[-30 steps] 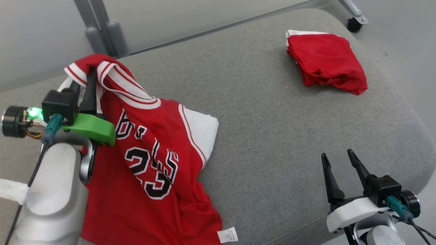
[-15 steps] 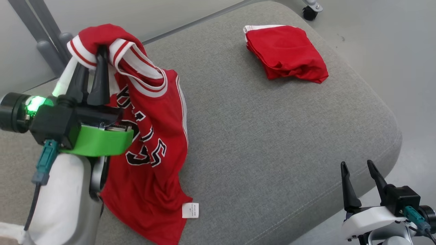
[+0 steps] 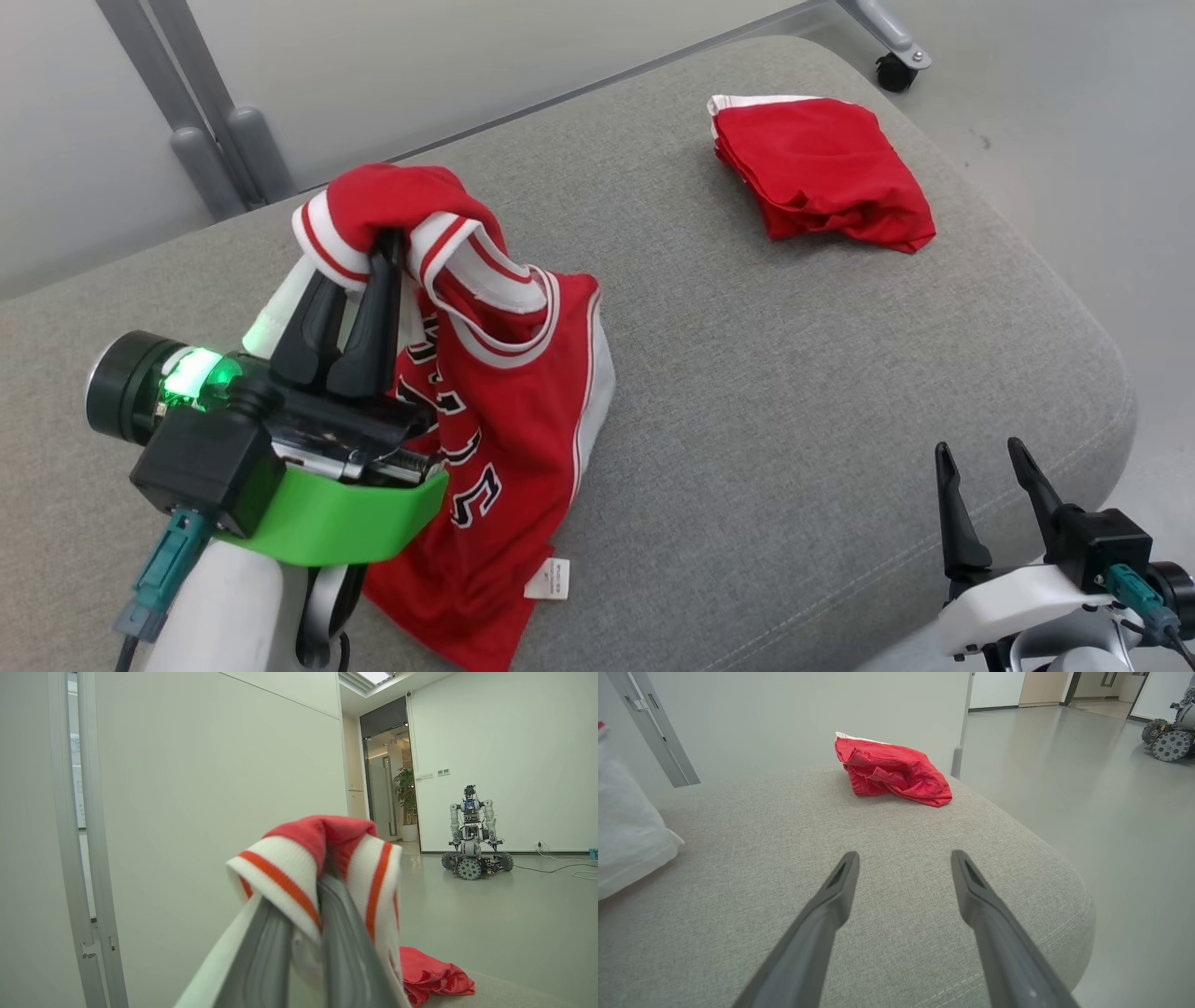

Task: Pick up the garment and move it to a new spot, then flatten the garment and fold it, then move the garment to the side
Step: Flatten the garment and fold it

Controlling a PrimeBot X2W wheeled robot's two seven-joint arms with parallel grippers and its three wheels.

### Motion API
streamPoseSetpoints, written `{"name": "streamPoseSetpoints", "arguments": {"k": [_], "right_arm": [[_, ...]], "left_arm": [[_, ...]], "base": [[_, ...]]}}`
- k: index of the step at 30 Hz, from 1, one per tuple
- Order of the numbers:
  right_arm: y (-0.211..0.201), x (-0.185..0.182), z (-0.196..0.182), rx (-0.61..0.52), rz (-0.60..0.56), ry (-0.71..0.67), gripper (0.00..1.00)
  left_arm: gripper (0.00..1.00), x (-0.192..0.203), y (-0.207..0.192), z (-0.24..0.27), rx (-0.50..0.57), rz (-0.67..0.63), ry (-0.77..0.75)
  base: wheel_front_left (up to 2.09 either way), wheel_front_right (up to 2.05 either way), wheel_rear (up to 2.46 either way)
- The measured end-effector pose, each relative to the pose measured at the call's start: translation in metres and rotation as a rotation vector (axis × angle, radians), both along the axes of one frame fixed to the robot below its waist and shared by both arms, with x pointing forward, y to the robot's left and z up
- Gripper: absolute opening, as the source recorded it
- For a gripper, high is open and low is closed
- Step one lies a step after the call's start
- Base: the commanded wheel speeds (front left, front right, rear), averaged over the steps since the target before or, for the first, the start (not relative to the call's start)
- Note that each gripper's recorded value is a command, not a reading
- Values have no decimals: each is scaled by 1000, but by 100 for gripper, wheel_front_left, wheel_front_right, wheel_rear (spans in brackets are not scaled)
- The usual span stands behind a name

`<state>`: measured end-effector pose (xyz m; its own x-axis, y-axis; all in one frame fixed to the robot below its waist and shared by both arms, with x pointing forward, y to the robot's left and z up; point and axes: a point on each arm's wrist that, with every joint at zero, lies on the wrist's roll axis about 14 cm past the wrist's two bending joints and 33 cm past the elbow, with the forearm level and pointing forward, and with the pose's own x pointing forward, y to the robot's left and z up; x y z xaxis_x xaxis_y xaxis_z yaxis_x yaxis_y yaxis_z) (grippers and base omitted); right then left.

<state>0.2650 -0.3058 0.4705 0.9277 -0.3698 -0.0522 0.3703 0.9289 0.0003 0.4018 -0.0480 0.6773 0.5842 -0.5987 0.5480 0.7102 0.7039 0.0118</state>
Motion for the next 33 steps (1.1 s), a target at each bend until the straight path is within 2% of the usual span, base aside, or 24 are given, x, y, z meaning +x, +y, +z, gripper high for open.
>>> {"name": "streamPoseSetpoints", "arguments": {"k": [5,12,20,25,31,32,33], "right_arm": [[-1,-3,-2,5,-9,7,100],[-4,-1,-8,14,-21,33,100],[2,18,-21,66,-5,63,100],[16,41,-28,109,37,71,100],[26,42,-50,150,47,143,100],[26,41,-52,153,44,149,100],[25,40,-53,154,38,155,100]], "left_arm": [[0,-2,-4,3,-4,-21,9],[0,19,-19,-24,57,-50,78],[0,84,-38,-59,137,-23,113],[0,136,-48,-97,247,-1,149],[0,184,-58,-128,328,26,169],[5,190,-58,-136,344,34,188],[43,196,-58,-150,371,45,215]], "base": [[0,0,0],[0,0,0],[0,0,0],[0,0,0],[0,0,0],[0,0,0],[0,0,0]]}}
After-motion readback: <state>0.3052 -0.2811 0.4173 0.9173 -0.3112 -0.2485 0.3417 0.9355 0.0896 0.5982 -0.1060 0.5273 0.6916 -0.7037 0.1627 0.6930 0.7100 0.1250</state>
